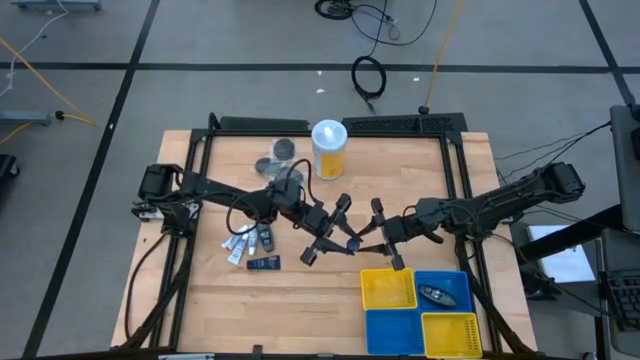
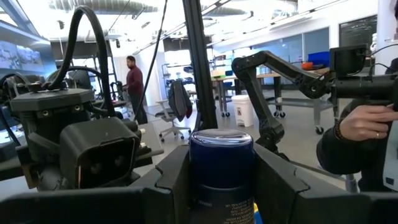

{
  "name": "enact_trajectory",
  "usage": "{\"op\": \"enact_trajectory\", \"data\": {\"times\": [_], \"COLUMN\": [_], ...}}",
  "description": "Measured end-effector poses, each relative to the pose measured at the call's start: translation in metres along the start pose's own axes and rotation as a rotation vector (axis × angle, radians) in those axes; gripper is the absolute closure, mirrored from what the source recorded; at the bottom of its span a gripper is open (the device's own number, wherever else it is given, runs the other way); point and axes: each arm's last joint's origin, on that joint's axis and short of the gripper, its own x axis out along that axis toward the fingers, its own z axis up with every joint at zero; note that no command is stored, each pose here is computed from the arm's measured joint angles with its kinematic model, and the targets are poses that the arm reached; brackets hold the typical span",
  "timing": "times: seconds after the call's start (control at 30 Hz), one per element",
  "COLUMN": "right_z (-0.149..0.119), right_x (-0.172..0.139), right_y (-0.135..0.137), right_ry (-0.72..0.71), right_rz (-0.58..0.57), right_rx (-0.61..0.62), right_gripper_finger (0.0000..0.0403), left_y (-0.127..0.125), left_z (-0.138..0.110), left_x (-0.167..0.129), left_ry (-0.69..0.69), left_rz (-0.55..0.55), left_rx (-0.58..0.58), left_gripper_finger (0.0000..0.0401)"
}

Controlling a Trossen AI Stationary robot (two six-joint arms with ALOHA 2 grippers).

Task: Pick & Place Travel size toiletries
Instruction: Put the top shave cream into the bottom blue basket

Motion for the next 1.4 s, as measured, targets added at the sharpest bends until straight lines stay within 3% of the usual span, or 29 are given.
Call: {"op": "enact_trajectory", "data": {"times": [0.17,0.43,0.93,1.2,1.4], "right_z": [0.0,0.0,-0.002,0.0,0.001], "right_x": [0.0,0.0,0.0,-0.003,-0.009], "right_y": [0.0,0.0,0.0,0.001,0.001], "right_ry": [-0.001,0.003,0.026,0.025,0.055], "right_rz": [0.003,0.003,0.005,0.006,0.009], "right_rx": [-0.007,-0.051,-0.038,-0.038,-0.031], "right_gripper_finger": [0.0288,0.0392,0.0402,0.0402,0.0403], "left_y": [0.0,0.0,0.0,0.004,0.01], "left_z": [-0.001,-0.001,-0.003,0.0,0.016], "left_x": [0.0,0.0,0.0,-0.002,-0.011], "left_ry": [0.005,0.011,0.021,0.009,-0.011], "left_rz": [0.0,-0.002,0.01,0.042,0.043], "left_rx": [0.001,-0.003,0.02,-0.003,-0.06], "left_gripper_finger": [0.0265,0.0265,0.0259,0.0183,0.0131]}}
